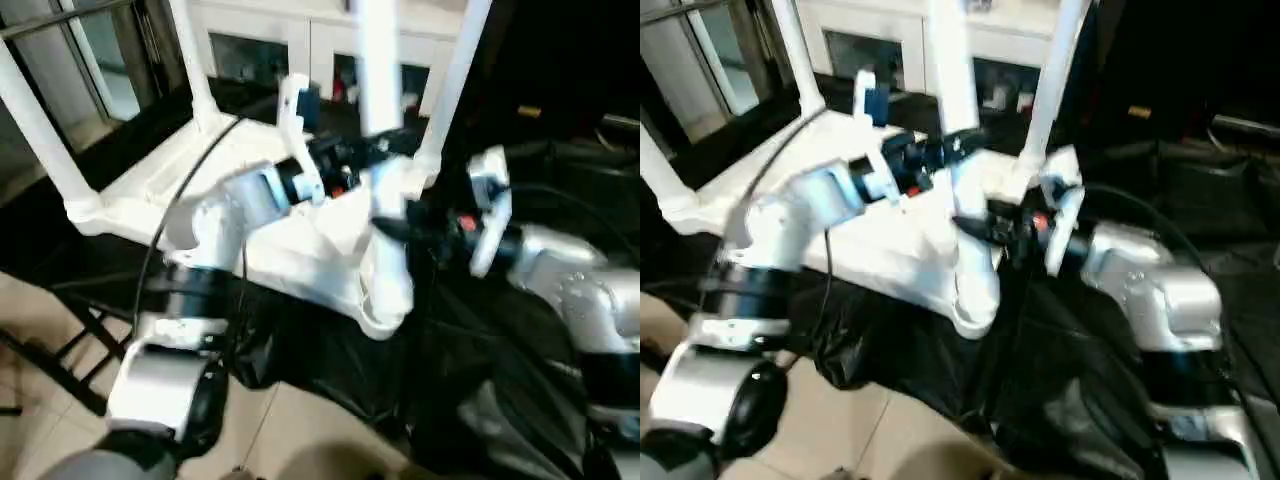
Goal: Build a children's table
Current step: Pick table leg
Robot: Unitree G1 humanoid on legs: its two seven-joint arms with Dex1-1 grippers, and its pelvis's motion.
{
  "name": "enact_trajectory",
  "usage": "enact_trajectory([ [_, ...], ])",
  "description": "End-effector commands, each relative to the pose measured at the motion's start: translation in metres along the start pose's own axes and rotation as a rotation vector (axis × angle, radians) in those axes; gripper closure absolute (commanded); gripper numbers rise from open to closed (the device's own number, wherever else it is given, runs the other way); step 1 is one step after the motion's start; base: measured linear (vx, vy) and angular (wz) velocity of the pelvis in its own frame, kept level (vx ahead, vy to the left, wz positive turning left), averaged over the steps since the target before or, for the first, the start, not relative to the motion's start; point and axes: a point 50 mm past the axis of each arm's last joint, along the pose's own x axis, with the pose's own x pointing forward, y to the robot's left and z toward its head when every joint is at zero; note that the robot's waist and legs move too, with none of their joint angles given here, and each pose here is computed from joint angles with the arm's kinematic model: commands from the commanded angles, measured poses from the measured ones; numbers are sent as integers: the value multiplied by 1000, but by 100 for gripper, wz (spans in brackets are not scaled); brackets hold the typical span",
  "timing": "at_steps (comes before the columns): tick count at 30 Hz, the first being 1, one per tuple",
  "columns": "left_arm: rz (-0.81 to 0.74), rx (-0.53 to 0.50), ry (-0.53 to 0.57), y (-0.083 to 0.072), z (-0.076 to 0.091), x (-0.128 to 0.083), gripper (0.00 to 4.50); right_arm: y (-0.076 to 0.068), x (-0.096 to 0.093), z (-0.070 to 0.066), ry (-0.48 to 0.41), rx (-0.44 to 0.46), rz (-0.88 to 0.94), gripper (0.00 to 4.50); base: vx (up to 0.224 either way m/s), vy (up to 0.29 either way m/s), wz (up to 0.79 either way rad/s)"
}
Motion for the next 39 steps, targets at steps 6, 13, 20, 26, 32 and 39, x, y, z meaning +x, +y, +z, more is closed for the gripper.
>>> enact_trajectory([
  [6, -125, 34, -20, -13, 9, 4, 270, 1, 6, -19, 113, 20, -15, 189, 0, 0, 0],
  [13, -120, 34, -17, -11, 7, 2, 270, -5, 10, -18, 90, 4, -77, 247, 0, 0, 0],
  [20, 27, 8, -43, 2, 8, 3, 214, -12, 22, -12, 8, -57, -205, 255, 0, 0, 0],
  [26, 369, 67, -46, 25, -8, 13, 168, -10, 53, 2, -126, -176, -394, 259, 0, 0, 0],
  [32, 612, -11, -115, 38, -18, 19, 168, -6, 74, 7, -175, -188, -467, 259, 0, 0, 0],
  [39, 787, 40, -183, 51, -7, 8, 201, -3, 81, 4, -183, -187, -481, 261, 0, 0, 0],
])
